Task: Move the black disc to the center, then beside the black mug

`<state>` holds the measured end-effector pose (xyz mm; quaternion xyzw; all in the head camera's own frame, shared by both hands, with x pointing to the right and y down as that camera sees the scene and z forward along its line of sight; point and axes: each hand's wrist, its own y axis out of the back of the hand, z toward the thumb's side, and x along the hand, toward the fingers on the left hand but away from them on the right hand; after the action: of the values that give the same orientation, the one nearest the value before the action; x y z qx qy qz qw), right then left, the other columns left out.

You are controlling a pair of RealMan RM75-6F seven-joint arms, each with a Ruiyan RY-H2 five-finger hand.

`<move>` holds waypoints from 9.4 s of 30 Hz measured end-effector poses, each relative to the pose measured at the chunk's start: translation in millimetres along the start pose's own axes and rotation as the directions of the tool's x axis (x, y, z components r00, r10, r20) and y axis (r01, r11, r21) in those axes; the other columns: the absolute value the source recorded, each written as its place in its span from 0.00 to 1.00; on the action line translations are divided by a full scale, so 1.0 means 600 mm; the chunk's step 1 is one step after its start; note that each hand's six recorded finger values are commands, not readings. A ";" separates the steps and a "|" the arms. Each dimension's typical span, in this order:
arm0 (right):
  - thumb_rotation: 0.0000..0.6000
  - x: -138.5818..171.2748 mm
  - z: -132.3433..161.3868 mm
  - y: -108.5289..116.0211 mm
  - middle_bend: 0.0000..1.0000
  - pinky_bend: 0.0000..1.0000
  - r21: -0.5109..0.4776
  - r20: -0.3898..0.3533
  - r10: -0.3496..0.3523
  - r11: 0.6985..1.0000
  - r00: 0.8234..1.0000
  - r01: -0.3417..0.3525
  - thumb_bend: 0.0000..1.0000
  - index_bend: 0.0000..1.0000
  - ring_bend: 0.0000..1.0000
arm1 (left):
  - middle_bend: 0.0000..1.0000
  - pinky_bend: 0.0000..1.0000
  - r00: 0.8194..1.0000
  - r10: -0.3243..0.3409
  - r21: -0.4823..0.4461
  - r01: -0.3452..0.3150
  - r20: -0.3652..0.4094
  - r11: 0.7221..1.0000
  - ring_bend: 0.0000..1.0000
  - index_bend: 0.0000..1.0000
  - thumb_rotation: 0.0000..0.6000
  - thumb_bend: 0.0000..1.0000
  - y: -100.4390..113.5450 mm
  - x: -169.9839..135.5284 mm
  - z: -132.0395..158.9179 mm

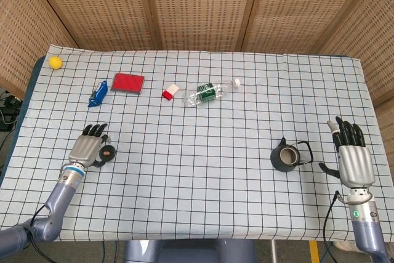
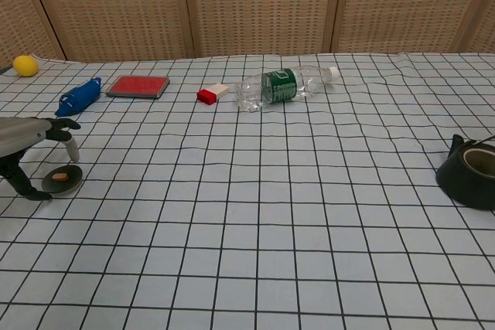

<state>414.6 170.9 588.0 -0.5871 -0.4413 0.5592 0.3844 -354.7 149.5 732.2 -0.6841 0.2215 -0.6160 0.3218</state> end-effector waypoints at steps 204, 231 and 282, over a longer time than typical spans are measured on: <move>1.00 -0.180 0.404 -0.196 0.16 0.00 0.109 -0.167 0.370 0.928 0.914 -0.356 0.38 0.52 0.00 | 0.00 0.00 0.960 0.280 -0.213 -0.271 0.014 0.939 0.00 0.00 1.00 0.07 0.175 -0.136 -0.029; 1.00 -0.115 0.110 -0.077 0.16 0.00 0.002 0.050 0.297 0.955 0.954 -0.297 0.38 0.52 0.00 | 0.00 0.00 0.958 0.282 -0.139 -0.272 0.060 0.952 0.00 0.00 1.00 0.07 0.156 -0.149 0.011; 1.00 -0.087 0.095 -0.122 0.10 0.00 -0.006 0.047 0.367 0.930 0.929 -0.367 0.35 0.33 0.00 | 0.00 0.00 0.962 0.268 -0.141 -0.257 0.061 0.956 0.00 0.00 1.00 0.07 0.152 -0.150 0.009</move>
<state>352.2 142.1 669.2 -0.6452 -0.3321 0.6357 0.2634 -353.7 149.8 603.9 -0.6923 0.3377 -0.5242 0.3632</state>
